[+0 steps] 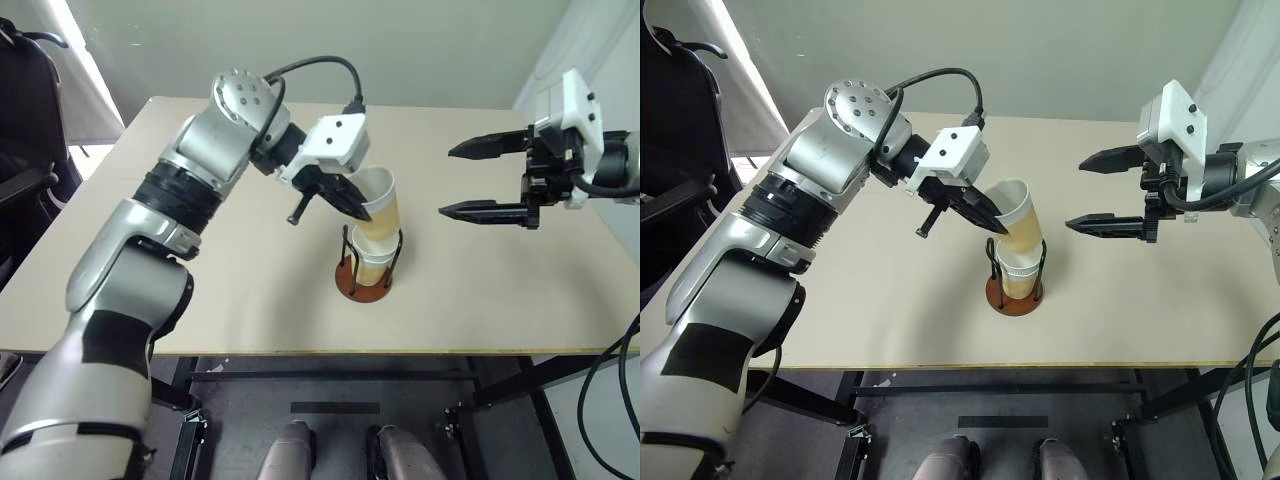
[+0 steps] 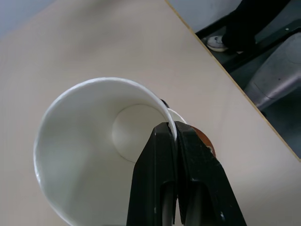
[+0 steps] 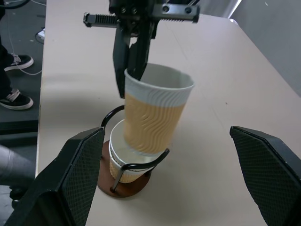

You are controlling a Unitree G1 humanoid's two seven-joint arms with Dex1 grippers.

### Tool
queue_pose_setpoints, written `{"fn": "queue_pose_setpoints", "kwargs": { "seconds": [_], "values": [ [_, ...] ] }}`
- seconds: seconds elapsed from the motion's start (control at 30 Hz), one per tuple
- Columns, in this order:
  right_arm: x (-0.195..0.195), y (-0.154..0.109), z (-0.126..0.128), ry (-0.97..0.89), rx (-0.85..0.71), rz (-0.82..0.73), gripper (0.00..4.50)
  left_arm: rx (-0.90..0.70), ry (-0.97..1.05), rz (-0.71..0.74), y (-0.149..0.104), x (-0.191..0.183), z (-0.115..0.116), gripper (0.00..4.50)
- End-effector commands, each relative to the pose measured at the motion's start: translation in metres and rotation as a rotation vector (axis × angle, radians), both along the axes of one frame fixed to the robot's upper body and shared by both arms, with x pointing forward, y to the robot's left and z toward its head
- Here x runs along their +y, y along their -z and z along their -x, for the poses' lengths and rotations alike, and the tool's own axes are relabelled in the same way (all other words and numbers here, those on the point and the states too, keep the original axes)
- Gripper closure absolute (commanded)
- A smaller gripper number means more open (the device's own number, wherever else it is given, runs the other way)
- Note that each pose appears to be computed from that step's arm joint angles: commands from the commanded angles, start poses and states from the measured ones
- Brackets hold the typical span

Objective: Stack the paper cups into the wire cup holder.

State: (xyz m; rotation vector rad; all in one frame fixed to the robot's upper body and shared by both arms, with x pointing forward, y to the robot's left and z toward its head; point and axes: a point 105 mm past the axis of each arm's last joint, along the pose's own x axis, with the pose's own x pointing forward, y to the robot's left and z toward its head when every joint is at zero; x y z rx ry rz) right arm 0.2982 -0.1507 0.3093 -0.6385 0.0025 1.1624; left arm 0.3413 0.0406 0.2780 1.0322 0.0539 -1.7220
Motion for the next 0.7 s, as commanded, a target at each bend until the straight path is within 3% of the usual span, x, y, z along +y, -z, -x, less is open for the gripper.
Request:
{"fn": "queue_pose_setpoints", "kwargs": {
  "seconds": [0.03, 0.7],
  "values": [
    [-0.005, -0.014, 0.005, 0.013, -0.062, -0.011, 0.15, -0.010, 0.047, -0.016, -0.006, 0.000, 0.008, 4.44],
    [-0.008, -0.012, 0.004, 0.024, -0.056, -0.007, 0.15, -0.015, 0.049, -0.054, 0.006, -0.001, 0.003, 4.44]
  ]
}}
